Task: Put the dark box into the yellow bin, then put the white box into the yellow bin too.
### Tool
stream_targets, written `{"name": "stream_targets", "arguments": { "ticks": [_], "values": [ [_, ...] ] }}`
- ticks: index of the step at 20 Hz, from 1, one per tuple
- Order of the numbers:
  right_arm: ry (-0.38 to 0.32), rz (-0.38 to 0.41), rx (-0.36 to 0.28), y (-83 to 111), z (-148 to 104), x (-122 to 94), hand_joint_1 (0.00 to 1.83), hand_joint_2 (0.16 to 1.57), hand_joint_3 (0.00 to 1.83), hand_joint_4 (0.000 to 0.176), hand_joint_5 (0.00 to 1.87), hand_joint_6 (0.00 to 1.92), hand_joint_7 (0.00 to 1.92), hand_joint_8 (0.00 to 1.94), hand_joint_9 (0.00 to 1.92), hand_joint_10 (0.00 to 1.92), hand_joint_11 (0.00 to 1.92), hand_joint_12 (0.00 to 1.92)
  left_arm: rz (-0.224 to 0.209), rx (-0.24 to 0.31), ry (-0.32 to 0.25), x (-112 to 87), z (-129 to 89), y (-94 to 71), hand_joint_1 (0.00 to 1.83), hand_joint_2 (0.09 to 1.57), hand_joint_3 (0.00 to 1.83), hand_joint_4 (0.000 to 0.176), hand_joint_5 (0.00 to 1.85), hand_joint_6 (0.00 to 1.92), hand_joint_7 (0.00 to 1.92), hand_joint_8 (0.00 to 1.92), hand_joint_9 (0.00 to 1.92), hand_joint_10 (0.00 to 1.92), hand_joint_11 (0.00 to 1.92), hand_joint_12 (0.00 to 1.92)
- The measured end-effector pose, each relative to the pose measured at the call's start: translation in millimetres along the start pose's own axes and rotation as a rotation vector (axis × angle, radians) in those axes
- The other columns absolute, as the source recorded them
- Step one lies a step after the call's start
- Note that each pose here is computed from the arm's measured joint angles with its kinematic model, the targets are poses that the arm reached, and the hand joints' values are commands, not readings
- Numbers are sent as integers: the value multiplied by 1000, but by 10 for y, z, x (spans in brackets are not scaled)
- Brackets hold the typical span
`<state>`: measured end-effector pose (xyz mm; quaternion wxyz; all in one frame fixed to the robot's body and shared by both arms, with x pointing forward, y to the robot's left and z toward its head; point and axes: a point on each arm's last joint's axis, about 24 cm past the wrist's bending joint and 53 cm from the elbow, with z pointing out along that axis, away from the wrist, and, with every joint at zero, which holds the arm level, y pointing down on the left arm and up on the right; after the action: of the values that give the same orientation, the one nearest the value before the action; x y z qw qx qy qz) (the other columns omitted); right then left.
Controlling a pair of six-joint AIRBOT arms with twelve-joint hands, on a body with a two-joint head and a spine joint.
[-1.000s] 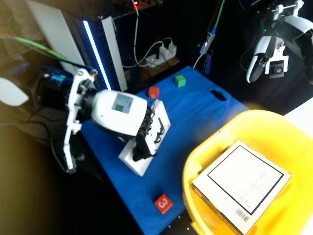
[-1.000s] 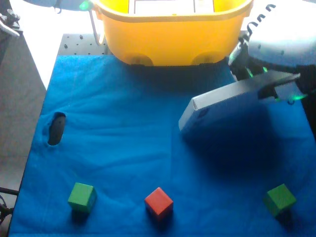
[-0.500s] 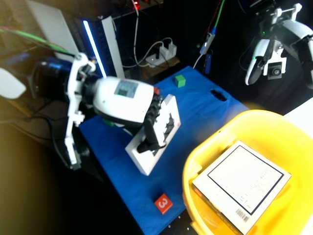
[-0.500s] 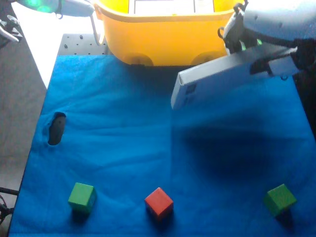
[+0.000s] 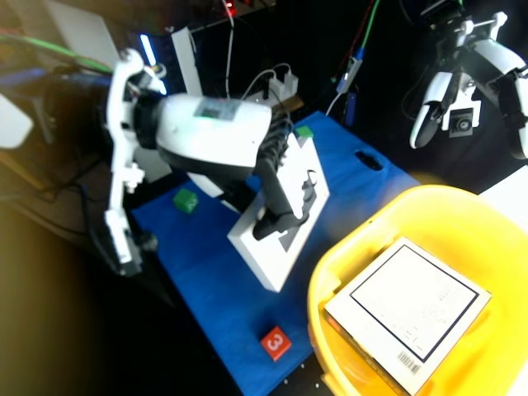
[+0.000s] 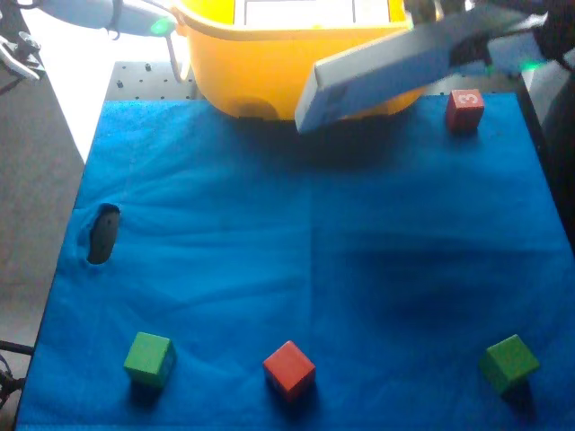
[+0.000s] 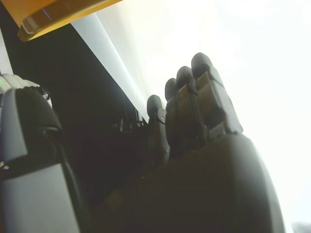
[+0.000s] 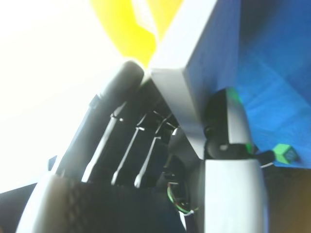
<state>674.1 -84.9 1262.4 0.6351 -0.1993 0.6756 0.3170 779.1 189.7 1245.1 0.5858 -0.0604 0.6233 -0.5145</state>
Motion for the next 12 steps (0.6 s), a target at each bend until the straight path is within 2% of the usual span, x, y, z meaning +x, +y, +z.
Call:
{"name": "stream_targets", "arguments": {
  "ticks": [1,3,4,5,9,10,11,12],
  "values": [
    [-14,-4,-3,6,5,-58,1293,1027,0,0,1081,680,1320,554,1348,536,1119,1181,3,-4,5,15,-3,12,1194,797,0,104,323,8,327,9,320,7,236,86],
    [-33,-10,-5,9,16,-148,1294,1017,0,0,1109,637,1350,486,1362,489,1091,1204,5,-4,8,26,-4,15,1182,797,0,104,325,7,320,5,315,4,253,96],
    [-46,-13,-5,7,19,-202,1295,1007,0,0,1156,548,1357,483,1374,514,1102,1222,3,-5,6,21,-4,16,1186,799,0,106,318,3,308,0,308,0,251,96],
    [-57,-14,-4,1,22,-257,1296,1005,0,0,1195,467,1335,540,1358,552,1082,1261,2,-5,6,22,-5,18,1189,800,0,101,316,2,309,1,308,1,250,97],
    [-95,-17,0,-22,30,-434,1285,1025,1,0,1138,586,1269,651,1303,554,1056,1185,2,-5,8,31,-4,20,1190,794,0,106,319,4,307,1,293,0,219,88],
    [-101,-17,-1,-16,42,-467,1285,1026,0,0,1128,607,1273,641,1310,583,1055,1222,4,-5,9,34,-5,25,1194,803,0,107,310,0,306,0,282,0,211,86],
    [-114,-19,-2,-12,50,-525,1278,1031,1,0,1104,665,1265,636,1290,545,1059,1170,3,-7,9,37,-3,28,1176,825,9,96,288,0,293,0,265,0,207,86],
    [-124,-21,-3,-11,54,-571,1279,1033,0,0,1088,690,1273,624,1304,503,1064,1133,0,-4,8,46,4,22,1188,835,12,96,290,2,295,2,266,1,221,93]
  ]
}}
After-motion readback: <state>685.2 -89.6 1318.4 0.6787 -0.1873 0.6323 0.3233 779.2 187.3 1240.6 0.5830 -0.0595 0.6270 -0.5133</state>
